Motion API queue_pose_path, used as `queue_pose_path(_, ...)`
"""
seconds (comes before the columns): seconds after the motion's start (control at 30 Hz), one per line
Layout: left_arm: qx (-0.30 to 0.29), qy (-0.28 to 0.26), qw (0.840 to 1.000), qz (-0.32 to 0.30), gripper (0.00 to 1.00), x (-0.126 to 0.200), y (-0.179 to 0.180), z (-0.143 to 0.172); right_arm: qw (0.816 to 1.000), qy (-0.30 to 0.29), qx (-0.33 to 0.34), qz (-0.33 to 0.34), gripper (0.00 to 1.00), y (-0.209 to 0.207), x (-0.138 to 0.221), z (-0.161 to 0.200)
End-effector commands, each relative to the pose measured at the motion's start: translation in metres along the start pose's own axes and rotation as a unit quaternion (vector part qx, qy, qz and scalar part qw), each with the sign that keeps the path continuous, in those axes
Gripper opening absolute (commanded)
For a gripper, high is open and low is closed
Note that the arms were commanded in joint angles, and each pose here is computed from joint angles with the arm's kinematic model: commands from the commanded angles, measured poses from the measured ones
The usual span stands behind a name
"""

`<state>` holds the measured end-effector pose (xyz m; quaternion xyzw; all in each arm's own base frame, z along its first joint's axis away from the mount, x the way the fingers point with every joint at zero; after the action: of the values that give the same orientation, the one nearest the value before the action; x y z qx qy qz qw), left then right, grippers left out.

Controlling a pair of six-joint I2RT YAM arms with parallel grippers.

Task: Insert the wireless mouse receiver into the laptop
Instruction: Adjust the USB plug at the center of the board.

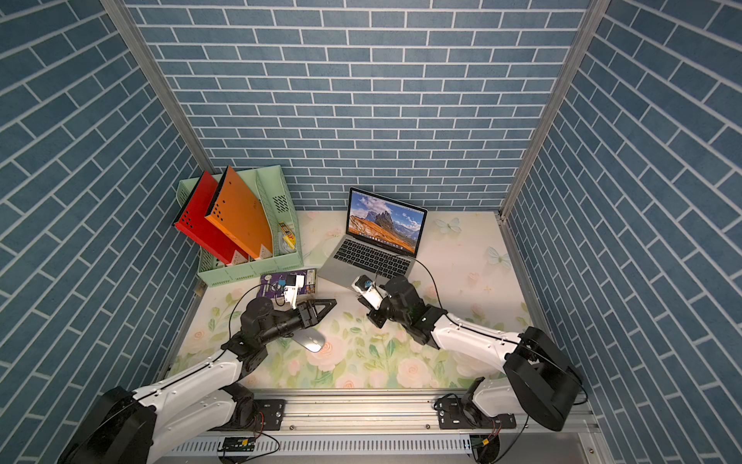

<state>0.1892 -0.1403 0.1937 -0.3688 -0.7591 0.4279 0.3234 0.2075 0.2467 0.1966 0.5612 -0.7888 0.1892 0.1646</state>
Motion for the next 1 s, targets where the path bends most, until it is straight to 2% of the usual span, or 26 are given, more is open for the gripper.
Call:
queue_pose_path(0.0, -0.147, 0.039, 0.988, 0.005, 0.65, -0.002, -0.013, -0.002, 0.962, -0.001, -0.13, -0.24, 0.0, 0.017, 0.002, 0.002)
queue_pose_path(0.03, -0.152, 0.049, 0.987, 0.025, 0.65, -0.003, -0.017, -0.001, 0.951, -0.005, -0.142, -0.275, 0.0, 0.018, 0.003, 0.002)
queue_pose_path(0.13, -0.165, 0.097, 0.98, 0.061, 0.67, -0.01, -0.026, 0.008, 0.932, -0.01, -0.161, -0.325, 0.0, 0.02, 0.004, -0.002)
queue_pose_path(0.3, -0.193, 0.183, 0.963, 0.048, 0.68, -0.021, -0.033, 0.023, 0.913, -0.015, -0.173, -0.37, 0.0, 0.022, 0.008, -0.011)
queue_pose_path(0.4, -0.187, 0.206, 0.959, 0.057, 0.68, -0.022, -0.034, 0.026, 0.906, -0.014, -0.176, -0.385, 0.0, 0.023, 0.009, -0.013)
queue_pose_path(0.63, -0.162, 0.246, 0.95, 0.103, 0.46, -0.025, -0.037, 0.03, 0.9, -0.015, -0.176, -0.398, 0.0, 0.025, 0.014, -0.015)
queue_pose_path(0.87, -0.156, 0.257, 0.946, 0.121, 0.38, -0.023, -0.041, 0.032, 0.9, -0.008, -0.175, -0.399, 0.0, 0.024, 0.013, -0.014)
queue_pose_path(0.97, -0.152, 0.263, 0.944, 0.126, 0.32, -0.024, -0.041, 0.032, 0.9, -0.005, -0.173, -0.399, 0.0, 0.025, 0.014, -0.013)
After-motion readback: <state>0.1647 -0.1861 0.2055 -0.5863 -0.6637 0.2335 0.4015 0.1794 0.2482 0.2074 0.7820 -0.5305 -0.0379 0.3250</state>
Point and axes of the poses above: each gripper's point midway between its finger pads, its own x axis back along the fingers, its own y axis along the line the jaws close on, z = x × y, the point moved 10 cm from there along x, back along the fingers, and after that the axes turned 12 degrees about x, right-handed, at the moved point
